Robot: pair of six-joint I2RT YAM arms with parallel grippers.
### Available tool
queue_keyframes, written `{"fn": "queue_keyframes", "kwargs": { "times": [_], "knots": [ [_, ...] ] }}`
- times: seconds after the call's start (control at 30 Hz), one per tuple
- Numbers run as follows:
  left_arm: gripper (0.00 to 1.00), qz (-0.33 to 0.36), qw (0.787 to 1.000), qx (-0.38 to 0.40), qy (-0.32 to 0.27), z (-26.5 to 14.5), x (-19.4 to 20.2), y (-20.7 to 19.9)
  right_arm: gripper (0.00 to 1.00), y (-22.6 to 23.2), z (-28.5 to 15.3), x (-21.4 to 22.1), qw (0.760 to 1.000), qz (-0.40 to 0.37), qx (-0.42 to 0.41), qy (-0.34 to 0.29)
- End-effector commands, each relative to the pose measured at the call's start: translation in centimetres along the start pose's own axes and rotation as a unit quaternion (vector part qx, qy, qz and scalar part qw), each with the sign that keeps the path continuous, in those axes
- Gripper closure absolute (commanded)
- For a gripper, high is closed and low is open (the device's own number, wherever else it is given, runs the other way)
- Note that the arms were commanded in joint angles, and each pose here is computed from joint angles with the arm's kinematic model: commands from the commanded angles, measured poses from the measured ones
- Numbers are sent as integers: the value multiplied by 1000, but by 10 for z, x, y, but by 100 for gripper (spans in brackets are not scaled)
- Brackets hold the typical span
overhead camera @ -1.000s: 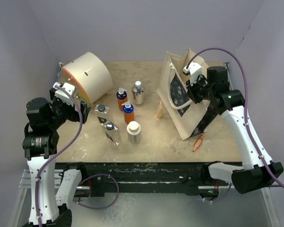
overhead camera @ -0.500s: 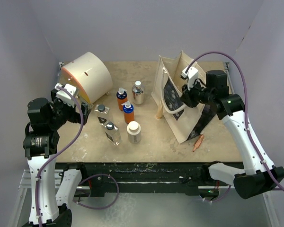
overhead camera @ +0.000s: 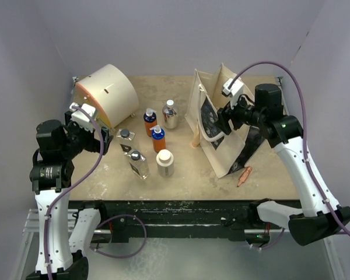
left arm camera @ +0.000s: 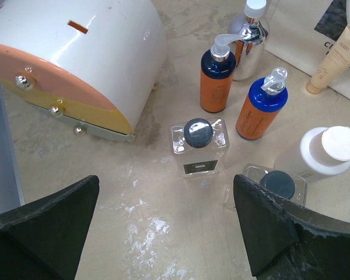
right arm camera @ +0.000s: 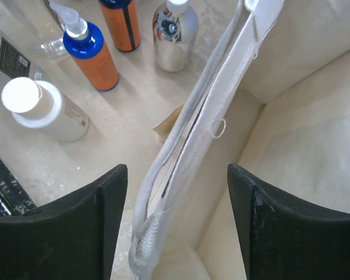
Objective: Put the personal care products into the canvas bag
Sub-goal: Move the canvas bag to the center of the board.
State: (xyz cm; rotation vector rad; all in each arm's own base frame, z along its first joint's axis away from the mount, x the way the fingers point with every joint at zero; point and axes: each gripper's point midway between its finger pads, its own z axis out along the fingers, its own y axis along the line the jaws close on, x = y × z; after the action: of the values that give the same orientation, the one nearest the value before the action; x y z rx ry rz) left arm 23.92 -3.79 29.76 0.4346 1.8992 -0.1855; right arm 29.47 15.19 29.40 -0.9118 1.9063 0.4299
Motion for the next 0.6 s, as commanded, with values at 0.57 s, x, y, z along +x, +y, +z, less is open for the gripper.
{"fn": "queue_keyframes", "kwargs": {
  "times": [0.57],
  "knots": [
    [1,-20,1000,-5,-17,9,-12,17,24,47,16,-97,976,-178,-82,-90]
  ]
}}
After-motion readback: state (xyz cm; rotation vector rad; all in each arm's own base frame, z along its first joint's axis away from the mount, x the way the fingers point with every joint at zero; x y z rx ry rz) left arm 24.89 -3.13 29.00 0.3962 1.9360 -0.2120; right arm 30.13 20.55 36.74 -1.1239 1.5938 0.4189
